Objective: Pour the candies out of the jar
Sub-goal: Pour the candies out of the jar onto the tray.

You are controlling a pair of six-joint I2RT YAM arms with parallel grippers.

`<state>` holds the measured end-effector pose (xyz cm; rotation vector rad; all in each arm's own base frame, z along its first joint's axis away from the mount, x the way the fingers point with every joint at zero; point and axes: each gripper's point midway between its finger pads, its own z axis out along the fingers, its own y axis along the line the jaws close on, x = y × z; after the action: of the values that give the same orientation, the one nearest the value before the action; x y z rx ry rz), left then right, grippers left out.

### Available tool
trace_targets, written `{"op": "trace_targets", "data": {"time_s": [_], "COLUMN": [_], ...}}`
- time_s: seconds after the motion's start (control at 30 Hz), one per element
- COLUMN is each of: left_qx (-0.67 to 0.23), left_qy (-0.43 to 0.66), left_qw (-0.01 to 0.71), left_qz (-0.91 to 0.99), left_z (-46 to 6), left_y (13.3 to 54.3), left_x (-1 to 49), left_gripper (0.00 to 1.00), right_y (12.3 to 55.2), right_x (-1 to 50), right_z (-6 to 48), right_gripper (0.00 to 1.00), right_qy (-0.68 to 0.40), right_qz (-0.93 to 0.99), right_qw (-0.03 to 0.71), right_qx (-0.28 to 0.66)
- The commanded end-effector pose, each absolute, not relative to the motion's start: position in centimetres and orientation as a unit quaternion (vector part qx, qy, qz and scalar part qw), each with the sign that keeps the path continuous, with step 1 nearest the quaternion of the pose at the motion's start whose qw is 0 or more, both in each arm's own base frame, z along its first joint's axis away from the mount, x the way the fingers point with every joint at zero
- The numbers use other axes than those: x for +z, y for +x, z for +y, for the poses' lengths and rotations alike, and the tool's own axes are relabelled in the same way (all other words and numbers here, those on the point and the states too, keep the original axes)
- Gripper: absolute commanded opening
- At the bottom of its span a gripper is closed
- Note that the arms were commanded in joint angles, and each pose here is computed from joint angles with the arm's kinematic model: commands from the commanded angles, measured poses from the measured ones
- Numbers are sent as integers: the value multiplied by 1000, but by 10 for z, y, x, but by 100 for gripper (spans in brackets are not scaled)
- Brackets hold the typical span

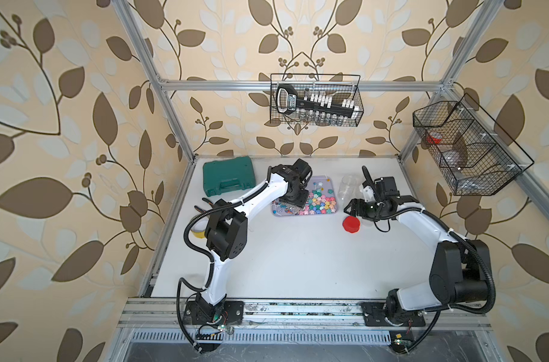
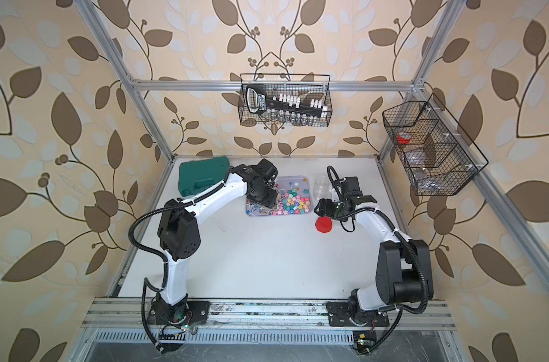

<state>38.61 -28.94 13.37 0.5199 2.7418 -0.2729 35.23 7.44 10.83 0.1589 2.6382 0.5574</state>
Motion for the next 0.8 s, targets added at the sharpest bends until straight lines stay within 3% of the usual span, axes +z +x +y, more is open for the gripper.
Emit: {"op": "trace_targets", "data": {"time_s": [0.0, 0.13, 0.3, 0.47, 0.63, 0.77], "left_qx": [-142, -166, -148, -170, -215, -163], "left_qy": [176, 163, 141, 135, 87, 90], "left_qw": [244, 285, 236, 248, 150, 129], "left_qz": [943, 930, 950, 944, 961, 974], "left_z": [-293, -292, -288, -291, -287, -270], "left_y": [389, 391, 390, 392, 381, 376], "left_x": [185, 201, 195, 203, 187, 168], "left_gripper": [23, 25, 25, 26, 25, 26], "right_y": [350, 350, 344, 342, 340, 341], "right_x": [111, 127, 136, 131, 131, 129], "right_z": [85, 102, 132, 133, 138, 136], "right_gripper": [76, 77, 77, 76, 77, 77], "right_qy": [34, 8, -36, -33, -36, -34], "right_qz": [949, 933, 923, 925, 922, 924], "right_qw": [221, 239, 242, 234, 226, 226], "right_qx": [225, 269, 298, 298, 313, 306]}}
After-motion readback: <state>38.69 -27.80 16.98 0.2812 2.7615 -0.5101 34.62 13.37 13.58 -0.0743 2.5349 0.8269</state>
